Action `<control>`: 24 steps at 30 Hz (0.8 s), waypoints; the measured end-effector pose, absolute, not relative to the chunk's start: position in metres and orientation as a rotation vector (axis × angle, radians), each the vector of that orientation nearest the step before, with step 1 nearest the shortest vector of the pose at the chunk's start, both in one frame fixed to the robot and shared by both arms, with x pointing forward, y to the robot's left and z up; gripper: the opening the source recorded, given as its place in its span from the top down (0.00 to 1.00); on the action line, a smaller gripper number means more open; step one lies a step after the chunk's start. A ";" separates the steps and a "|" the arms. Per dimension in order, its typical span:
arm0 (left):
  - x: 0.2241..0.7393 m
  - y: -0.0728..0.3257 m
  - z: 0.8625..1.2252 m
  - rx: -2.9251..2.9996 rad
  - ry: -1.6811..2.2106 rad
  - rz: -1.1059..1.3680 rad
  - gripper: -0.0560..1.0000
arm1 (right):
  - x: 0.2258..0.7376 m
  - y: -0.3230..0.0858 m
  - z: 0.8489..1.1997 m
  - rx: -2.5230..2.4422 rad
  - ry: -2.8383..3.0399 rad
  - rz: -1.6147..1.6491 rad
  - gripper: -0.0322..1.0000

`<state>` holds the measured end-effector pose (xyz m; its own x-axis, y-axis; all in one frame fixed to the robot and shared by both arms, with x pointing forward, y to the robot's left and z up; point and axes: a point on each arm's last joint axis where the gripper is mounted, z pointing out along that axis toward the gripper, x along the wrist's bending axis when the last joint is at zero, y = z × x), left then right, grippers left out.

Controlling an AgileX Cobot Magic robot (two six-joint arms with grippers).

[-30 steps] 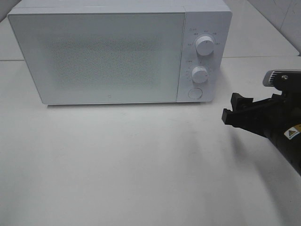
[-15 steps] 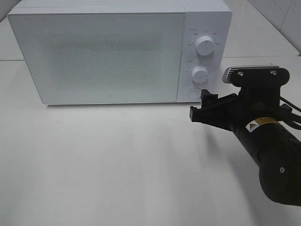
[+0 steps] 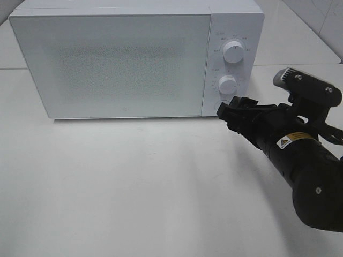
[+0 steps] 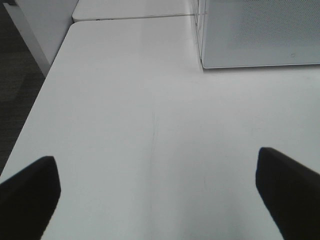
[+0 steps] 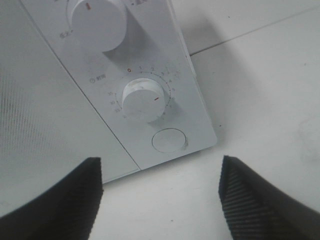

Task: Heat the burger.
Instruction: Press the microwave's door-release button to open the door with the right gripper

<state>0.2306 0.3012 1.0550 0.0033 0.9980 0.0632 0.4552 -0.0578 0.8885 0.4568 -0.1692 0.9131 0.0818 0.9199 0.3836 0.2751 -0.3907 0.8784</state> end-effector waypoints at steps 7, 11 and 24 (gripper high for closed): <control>0.231 0.301 1.055 1.594 1.529 1.003 0.01 | 0.457 -0.169 0.913 2.059 0.855 1.556 0.46; 0.231 0.301 1.055 1.594 1.529 1.003 0.01 | 0.457 -0.169 0.913 2.188 0.686 1.647 0.54; 0.231 0.301 1.055 1.594 1.529 1.003 0.01 | 0.457 -0.169 0.913 2.520 0.085 1.877 0.82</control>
<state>0.2306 0.3012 1.0550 0.0033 0.9980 0.0632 0.4552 -0.0578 0.8885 0.4567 -0.1692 0.9129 0.2855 0.0421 0.9575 0.0447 -0.9985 0.0306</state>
